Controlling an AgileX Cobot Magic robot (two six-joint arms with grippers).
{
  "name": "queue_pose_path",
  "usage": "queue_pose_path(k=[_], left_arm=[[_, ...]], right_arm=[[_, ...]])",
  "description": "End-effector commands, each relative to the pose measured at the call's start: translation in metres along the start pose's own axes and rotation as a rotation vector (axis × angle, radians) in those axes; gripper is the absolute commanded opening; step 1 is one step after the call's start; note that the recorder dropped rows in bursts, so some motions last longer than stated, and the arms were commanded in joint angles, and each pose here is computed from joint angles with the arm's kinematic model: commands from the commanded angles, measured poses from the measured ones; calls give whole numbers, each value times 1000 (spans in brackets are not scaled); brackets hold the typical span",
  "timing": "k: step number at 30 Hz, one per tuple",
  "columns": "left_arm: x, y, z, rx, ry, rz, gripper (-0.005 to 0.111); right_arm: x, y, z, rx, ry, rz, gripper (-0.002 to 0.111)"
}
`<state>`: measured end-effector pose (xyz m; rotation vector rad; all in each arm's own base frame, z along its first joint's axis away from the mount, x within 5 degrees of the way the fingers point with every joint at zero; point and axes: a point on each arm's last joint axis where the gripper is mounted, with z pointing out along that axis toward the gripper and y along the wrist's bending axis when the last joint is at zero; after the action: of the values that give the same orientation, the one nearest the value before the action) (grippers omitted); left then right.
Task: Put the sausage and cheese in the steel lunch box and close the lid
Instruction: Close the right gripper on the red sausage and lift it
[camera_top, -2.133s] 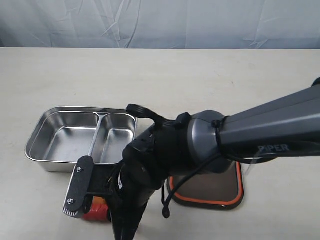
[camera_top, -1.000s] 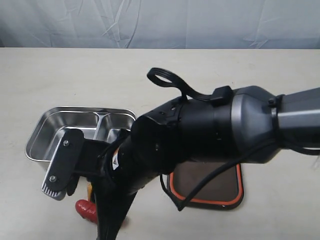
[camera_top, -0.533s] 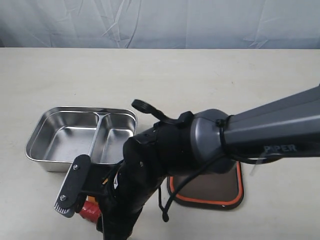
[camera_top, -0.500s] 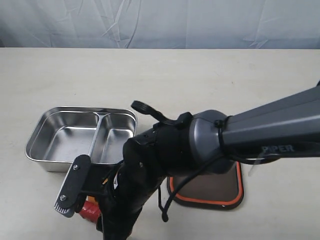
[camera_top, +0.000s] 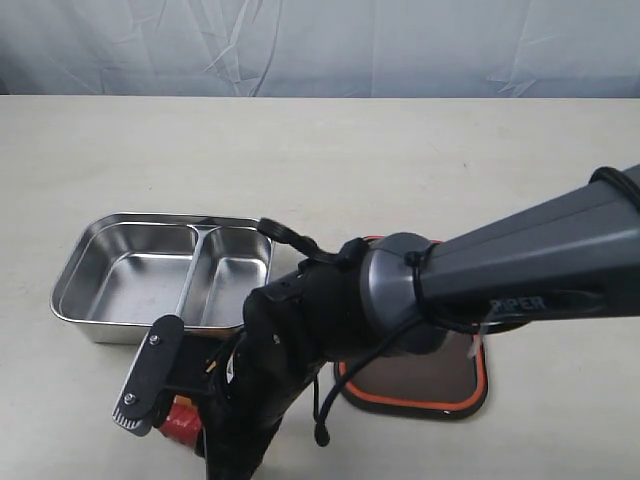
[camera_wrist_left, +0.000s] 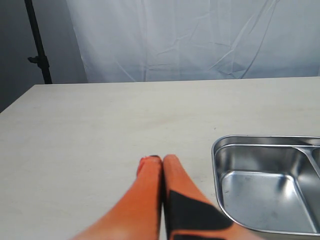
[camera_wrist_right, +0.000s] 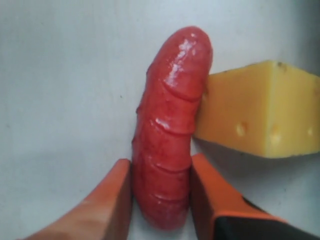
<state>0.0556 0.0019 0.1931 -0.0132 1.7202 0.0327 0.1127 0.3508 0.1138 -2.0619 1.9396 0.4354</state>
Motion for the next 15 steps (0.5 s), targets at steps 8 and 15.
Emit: queue_pose_path(k=[8, 15], left_arm=[[2, 0, 0, -6, 2, 0, 0], [2, 0, 0, -6, 2, 0, 0]], right_arm=[[-23, -1, -26, -32, -39, -28, 0], [-52, -15, -63, 159, -254, -89, 0]])
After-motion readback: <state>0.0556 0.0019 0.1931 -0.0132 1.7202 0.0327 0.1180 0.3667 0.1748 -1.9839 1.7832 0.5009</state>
